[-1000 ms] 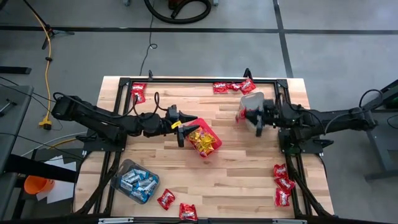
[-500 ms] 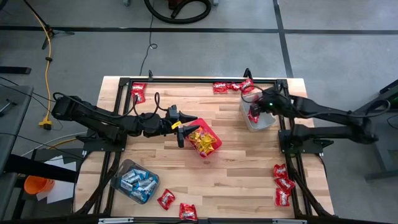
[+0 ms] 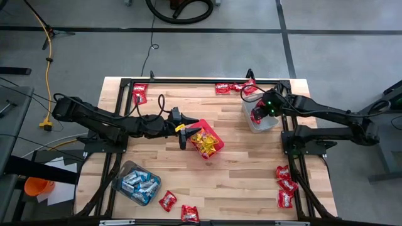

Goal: Sort candy
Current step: Put the red candy into the gray bin

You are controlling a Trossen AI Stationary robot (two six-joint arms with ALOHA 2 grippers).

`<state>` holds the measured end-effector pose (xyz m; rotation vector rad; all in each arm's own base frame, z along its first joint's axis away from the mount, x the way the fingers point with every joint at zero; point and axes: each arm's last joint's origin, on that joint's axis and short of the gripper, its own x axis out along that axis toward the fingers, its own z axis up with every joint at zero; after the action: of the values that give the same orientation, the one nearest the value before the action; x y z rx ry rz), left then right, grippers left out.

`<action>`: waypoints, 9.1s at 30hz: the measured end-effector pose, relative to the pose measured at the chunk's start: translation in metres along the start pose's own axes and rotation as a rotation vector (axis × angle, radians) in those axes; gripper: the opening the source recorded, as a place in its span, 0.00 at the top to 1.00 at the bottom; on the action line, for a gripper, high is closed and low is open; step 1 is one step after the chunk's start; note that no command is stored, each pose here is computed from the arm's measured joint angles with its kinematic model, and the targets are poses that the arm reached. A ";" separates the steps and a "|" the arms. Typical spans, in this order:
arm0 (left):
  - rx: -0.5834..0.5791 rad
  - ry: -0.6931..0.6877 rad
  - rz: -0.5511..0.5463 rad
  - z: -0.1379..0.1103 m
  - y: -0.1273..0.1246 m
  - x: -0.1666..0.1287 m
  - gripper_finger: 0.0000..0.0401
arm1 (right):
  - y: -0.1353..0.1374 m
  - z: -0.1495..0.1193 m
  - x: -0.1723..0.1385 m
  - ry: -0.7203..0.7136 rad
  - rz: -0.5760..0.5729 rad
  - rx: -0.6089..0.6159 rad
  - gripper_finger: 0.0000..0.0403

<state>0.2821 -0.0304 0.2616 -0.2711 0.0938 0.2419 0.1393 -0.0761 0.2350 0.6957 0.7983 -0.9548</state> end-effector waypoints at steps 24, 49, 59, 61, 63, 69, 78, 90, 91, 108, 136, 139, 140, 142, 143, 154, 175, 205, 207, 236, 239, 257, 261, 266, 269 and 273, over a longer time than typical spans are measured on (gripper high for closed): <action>0.003 0.059 -0.058 0.033 0.014 -0.048 0.54 | 0.009 0.025 -0.030 -0.016 0.114 0.222 0.41; -0.009 0.046 0.071 0.041 0.040 -0.048 0.54 | 0.001 0.183 0.093 0.087 -0.221 0.081 0.41; -0.116 0.056 0.187 0.038 0.048 -0.048 0.54 | -0.043 0.182 0.151 0.338 -0.294 0.029 0.41; -0.115 0.054 0.198 0.037 0.048 -0.048 0.54 | -0.048 0.181 0.157 0.348 -0.289 0.029 0.41; -0.113 0.052 0.205 0.037 0.048 -0.048 0.54 | -0.051 0.182 0.162 0.348 -0.285 0.015 0.41; -0.112 0.047 0.221 0.037 0.049 -0.048 0.54 | -0.054 0.177 0.178 0.396 -0.285 -0.009 0.41; -0.119 0.046 0.223 0.037 0.049 -0.048 0.54 | -0.057 0.171 0.196 0.434 -0.290 -0.029 0.52; -0.098 0.002 0.203 0.047 0.048 -0.059 0.54 | -0.052 0.179 0.157 0.409 -0.237 -0.126 0.98; -0.094 -0.005 0.200 0.049 0.048 -0.063 0.54 | -0.050 0.182 0.146 0.383 -0.223 -0.129 0.98; 0.037 0.063 0.198 0.049 0.051 -0.078 0.54 | 0.009 0.140 -0.051 0.084 -0.188 0.027 1.00; -0.209 0.045 0.256 0.046 0.053 -0.078 0.54 | 0.022 -0.003 0.005 0.168 -0.298 -0.010 0.92; -0.212 0.038 0.266 0.046 0.053 -0.077 0.54 | 0.023 -0.002 0.005 0.167 -0.279 -0.032 0.84; -0.211 0.039 0.270 0.046 0.053 -0.077 0.54 | 0.024 -0.002 0.005 0.173 -0.270 -0.048 0.80; -0.211 0.036 0.274 0.046 0.053 -0.077 0.54 | 0.024 -0.002 0.006 0.186 -0.248 -0.065 0.72; -0.211 0.035 0.276 0.046 0.053 -0.077 0.54 | 0.025 -0.002 0.006 0.187 -0.245 -0.071 0.68; -0.210 0.039 0.272 0.046 0.053 -0.077 0.54 | 0.041 0.027 -0.029 0.042 -0.099 -0.165 0.37; -0.114 0.031 0.036 0.054 0.044 -0.075 0.54 | 0.123 0.057 -0.101 -0.441 0.845 -0.435 0.36; -0.370 0.834 1.267 0.007 0.213 -0.086 0.60 | 0.114 0.059 -0.089 -0.320 0.766 -0.325 0.36; -0.402 0.795 1.344 -0.005 0.226 -0.089 0.60 | 0.114 0.059 -0.089 -0.313 0.770 -0.303 0.36; -0.746 0.380 1.480 -0.064 0.265 -0.095 0.73 | 0.115 0.059 -0.090 -0.313 0.757 -0.197 0.36; -0.776 0.406 1.498 -0.073 0.267 -0.091 0.75 | 0.115 0.059 -0.090 -0.313 0.757 -0.197 0.36; -0.769 0.505 1.275 -0.080 0.247 -0.068 1.00 | 0.114 0.058 -0.089 -0.303 0.749 -0.234 0.36; -0.664 0.424 1.145 -0.058 0.223 -0.065 1.00 | 0.114 0.058 -0.089 -0.313 0.746 -0.257 0.36; -0.487 0.279 0.846 -0.021 0.181 -0.066 1.00 | 0.115 0.059 -0.090 -0.352 0.749 -0.288 0.36; -0.423 0.170 0.645 -0.002 0.152 -0.069 1.00 | 0.116 0.061 -0.092 -0.384 0.760 -0.303 0.36; -0.353 0.025 0.370 0.019 0.115 -0.073 1.00 | 0.118 0.063 -0.094 -0.415 0.774 -0.305 0.36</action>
<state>0.1838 0.0659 0.2603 -0.6097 0.1262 0.6252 0.2294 -0.0379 0.3657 0.4524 0.2459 -0.2416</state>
